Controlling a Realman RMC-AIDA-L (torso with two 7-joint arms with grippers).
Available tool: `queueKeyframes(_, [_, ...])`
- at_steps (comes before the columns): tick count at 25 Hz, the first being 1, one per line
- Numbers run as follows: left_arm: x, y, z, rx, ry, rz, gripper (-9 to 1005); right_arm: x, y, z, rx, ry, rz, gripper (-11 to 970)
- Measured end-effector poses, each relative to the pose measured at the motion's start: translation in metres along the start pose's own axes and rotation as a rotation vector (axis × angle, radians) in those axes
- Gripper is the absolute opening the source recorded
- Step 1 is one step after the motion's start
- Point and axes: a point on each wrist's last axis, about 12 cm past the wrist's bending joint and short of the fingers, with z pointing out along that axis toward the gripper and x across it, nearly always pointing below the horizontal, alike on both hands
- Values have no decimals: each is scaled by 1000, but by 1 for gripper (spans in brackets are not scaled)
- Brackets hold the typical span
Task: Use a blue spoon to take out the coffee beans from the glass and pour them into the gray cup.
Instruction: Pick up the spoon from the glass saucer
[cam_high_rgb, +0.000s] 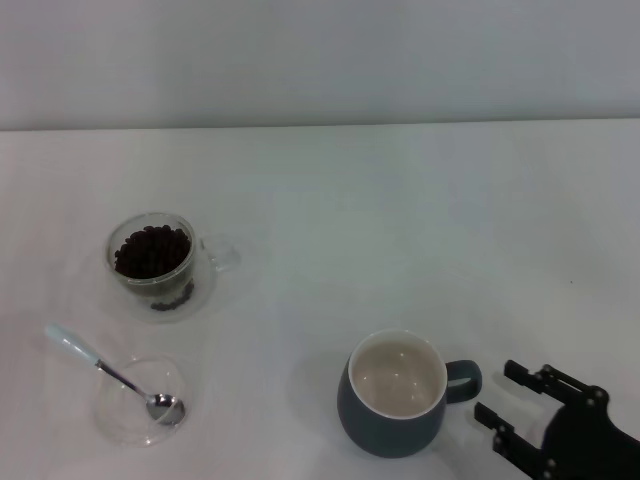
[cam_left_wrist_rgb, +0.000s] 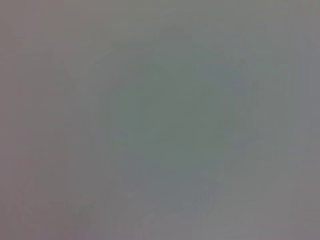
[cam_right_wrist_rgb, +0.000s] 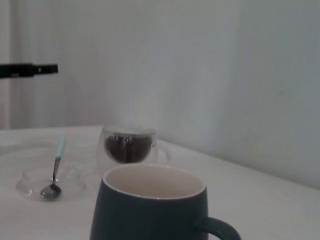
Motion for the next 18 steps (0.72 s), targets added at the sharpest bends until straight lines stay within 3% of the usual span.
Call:
queueKeyframes(7, [1, -1, -10, 35, -1, 3, 889, -9, -11, -33, 81, -86, -3, 589])
queueKeyframes(11, [-2, 0, -31, 57, -53, -52, 888, -19, -25, -46, 170, -162, -48, 589])
queueKeyframes(18, [-5, -1, -64, 136, -73, -323, 889, -41, -56, -38, 372, -322, -136, 589])
